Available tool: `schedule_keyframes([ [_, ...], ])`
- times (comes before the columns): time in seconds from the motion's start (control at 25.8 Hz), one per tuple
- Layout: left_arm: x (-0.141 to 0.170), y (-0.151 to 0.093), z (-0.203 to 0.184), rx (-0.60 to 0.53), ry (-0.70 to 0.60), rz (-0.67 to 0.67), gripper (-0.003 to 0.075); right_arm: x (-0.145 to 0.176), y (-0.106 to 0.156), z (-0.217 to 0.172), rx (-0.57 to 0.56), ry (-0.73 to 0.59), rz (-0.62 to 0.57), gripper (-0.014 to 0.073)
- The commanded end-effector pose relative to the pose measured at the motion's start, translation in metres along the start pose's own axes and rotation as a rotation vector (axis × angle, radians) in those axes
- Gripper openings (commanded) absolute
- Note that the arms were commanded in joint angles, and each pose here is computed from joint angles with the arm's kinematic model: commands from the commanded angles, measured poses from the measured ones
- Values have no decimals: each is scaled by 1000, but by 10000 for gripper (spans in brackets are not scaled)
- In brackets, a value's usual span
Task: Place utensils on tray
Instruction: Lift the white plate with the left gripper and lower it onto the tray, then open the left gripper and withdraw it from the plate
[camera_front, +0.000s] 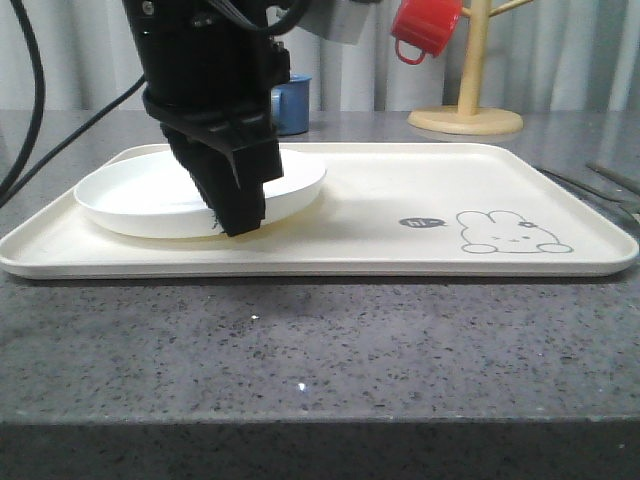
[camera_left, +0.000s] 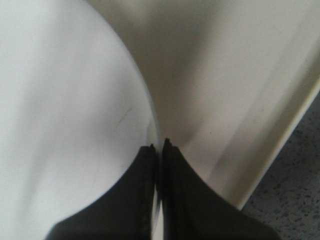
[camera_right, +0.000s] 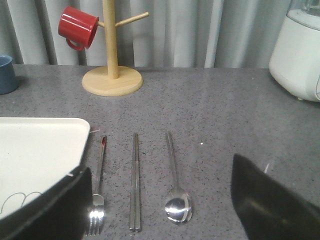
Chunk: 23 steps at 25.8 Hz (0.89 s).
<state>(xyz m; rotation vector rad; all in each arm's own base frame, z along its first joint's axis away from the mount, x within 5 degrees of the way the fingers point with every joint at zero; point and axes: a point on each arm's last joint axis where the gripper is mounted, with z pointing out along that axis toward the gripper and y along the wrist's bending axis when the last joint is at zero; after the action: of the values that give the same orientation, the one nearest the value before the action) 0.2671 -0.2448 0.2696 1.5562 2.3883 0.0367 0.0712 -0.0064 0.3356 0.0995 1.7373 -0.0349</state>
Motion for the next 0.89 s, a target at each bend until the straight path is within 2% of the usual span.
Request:
schedule_keyframes([
  [0.0, -5, 0, -24, -5, -87, -54, 125, -17, 0, -2, 2, -93, -15, 593],
  [0.08, -3, 3, -26, -4, -77, -79, 256, -17, 0, -2, 2, -93, -15, 593],
  [0.15, 0, 7, -28, -5, -69, -100, 353, -17, 0, -2, 2, -93, -15, 593],
  [0.27, 4, 12, -36, -9, -68, -117, 462, -17, 0, -2, 2, -93, -15, 593],
  [0.39, 10, 18, -47, -20, -77, -138, 507, -17, 0, -2, 2, -92, -15, 593],
  [0.5, 21, 28, -64, -42, -97, -175, 494, -17, 0, -2, 2, -92, -15, 593],
  [0.66, 44, 50, -90, -93, -148, -267, 430, -17, 0, -2, 2, -92, -15, 593],
  [0.85, 82, 77, -117, -88, -198, -460, 282, -17, 0, -2, 2, -92, -15, 593],
])
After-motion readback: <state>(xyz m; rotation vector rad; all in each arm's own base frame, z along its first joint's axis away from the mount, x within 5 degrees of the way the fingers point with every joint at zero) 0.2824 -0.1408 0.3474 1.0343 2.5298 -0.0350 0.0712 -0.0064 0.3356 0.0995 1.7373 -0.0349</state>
